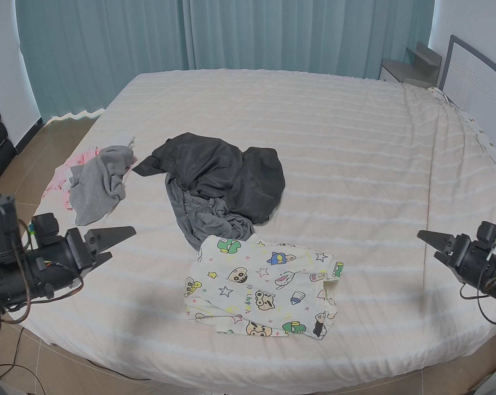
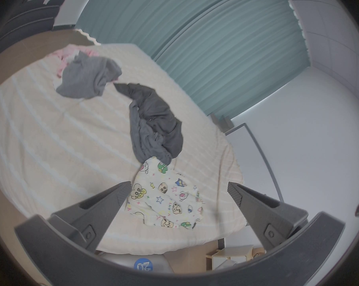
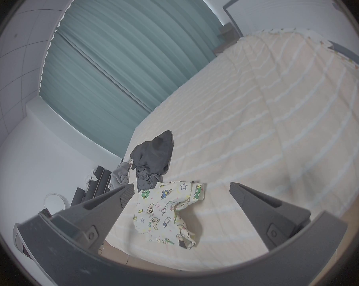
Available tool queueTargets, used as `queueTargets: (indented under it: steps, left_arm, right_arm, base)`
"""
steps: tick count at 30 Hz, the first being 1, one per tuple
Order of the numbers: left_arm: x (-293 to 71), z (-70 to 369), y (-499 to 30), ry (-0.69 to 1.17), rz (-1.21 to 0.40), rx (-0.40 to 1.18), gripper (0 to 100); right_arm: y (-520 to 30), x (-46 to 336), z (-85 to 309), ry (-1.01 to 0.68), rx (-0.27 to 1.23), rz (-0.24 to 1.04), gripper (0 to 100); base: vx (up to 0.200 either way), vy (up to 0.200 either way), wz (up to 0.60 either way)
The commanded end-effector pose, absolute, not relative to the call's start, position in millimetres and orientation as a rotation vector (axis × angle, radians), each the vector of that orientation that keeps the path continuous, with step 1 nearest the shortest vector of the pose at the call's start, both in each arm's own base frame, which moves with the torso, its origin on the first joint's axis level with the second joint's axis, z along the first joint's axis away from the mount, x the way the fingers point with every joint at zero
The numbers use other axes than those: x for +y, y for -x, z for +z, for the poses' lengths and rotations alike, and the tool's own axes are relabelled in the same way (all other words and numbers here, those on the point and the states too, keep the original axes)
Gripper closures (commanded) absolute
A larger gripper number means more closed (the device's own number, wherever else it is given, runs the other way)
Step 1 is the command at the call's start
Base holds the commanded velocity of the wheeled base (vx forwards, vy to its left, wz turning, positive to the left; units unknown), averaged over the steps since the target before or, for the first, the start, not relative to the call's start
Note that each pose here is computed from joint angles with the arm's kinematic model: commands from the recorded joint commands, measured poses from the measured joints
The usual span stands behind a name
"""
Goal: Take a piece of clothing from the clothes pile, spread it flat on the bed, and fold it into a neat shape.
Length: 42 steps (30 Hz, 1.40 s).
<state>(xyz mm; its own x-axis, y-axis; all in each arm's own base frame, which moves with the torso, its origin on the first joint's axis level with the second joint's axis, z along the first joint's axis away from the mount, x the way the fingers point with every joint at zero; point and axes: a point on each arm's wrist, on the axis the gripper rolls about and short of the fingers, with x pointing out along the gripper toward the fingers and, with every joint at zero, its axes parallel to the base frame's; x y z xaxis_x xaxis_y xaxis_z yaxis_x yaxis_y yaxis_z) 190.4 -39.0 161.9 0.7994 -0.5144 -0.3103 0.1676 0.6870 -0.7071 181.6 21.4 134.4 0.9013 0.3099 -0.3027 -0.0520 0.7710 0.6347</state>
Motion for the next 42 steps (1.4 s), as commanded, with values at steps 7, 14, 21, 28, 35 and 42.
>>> queueTargets:
  steps: [7,14,21,28,35,42]
  left_arm:
    - [-2,176,53,0.450,-0.572,-0.063,0]
    - [-1,175,55,0.398,-0.440,-0.096,0]
    - [-10,152,45,0.152,-0.135,-0.038,0]
    - [-7,87,14,-0.003,-0.123,0.007,0]
    - [-5,82,14,0.021,-0.027,0.073,0]
    - [-5,82,14,0.015,-0.026,0.073,0]
  right_arm:
    - [57,3,163,-0.393,-0.017,0.288,0]
    - [60,5,141,-0.205,-0.048,0.266,0]
    - [32,4,87,0.005,0.054,0.197,0]
    - [25,2,82,0.026,-0.027,0.075,0]
    - [25,-2,82,0.042,-0.018,-0.111,0]
    - [26,-4,83,0.046,-0.012,-0.200,0]
  base:
    - [0.000,0.000,0.00]
    - [0.000,0.000,0.00]
    - [0.000,0.000,0.00]
    - [0.000,0.000,0.00]
    - [0.000,0.000,0.00]
    - [0.000,0.000,0.00]
